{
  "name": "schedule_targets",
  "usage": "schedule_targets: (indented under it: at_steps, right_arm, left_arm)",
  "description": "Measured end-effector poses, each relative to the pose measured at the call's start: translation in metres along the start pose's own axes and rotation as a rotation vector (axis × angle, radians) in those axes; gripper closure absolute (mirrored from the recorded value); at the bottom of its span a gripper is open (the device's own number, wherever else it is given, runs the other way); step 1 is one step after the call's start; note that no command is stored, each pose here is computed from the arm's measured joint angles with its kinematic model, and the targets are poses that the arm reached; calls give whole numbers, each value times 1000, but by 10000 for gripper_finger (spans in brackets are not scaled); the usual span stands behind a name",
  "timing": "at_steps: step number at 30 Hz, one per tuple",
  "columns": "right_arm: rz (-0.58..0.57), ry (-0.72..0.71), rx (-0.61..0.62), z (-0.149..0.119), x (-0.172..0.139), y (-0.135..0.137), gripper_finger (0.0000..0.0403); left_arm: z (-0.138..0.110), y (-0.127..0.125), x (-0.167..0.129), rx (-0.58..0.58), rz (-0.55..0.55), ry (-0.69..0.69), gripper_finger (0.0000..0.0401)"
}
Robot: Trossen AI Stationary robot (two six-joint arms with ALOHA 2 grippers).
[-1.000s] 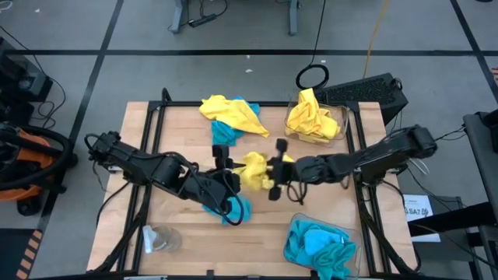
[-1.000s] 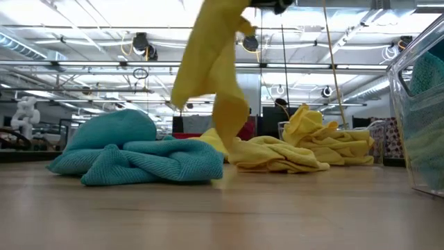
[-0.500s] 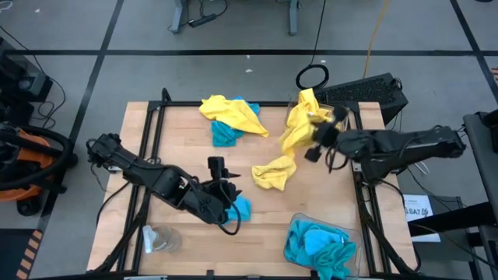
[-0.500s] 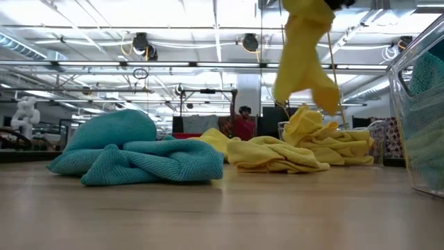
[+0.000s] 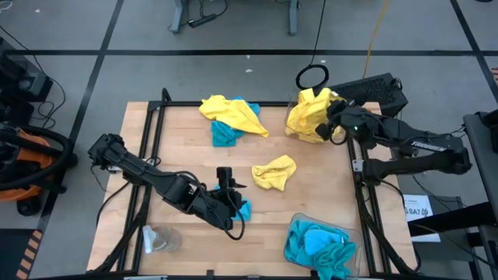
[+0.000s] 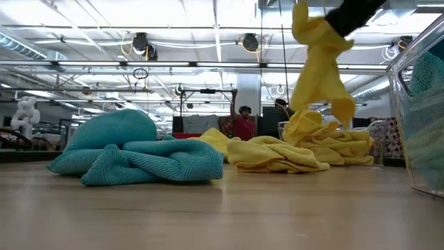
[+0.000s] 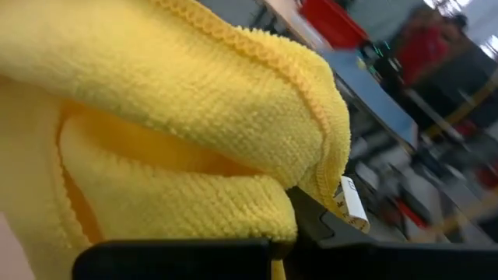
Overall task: Sort microfiber towel by color & place in baskets
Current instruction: Put the yellow microfiber cloth into the top transparent bin
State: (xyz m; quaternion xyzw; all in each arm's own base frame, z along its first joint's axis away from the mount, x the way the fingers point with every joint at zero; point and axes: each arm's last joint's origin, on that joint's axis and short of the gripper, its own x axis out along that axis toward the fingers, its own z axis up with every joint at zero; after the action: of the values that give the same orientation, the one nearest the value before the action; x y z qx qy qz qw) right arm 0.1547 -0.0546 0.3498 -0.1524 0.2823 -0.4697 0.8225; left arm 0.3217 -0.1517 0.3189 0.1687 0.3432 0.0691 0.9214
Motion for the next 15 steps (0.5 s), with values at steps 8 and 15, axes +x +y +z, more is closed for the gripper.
schedule_targets:
  at_steps: [8, 15]
  right_arm:
    - [-105, 207, -4, -16, 33, -17, 402]
    - [-110, 376, 9, -29, 68, -22, 402]
  left_arm:
    - [-10, -10, 14, 12, -32, -20, 173]
    - [-17, -15, 23, 18, -45, -41, 173]
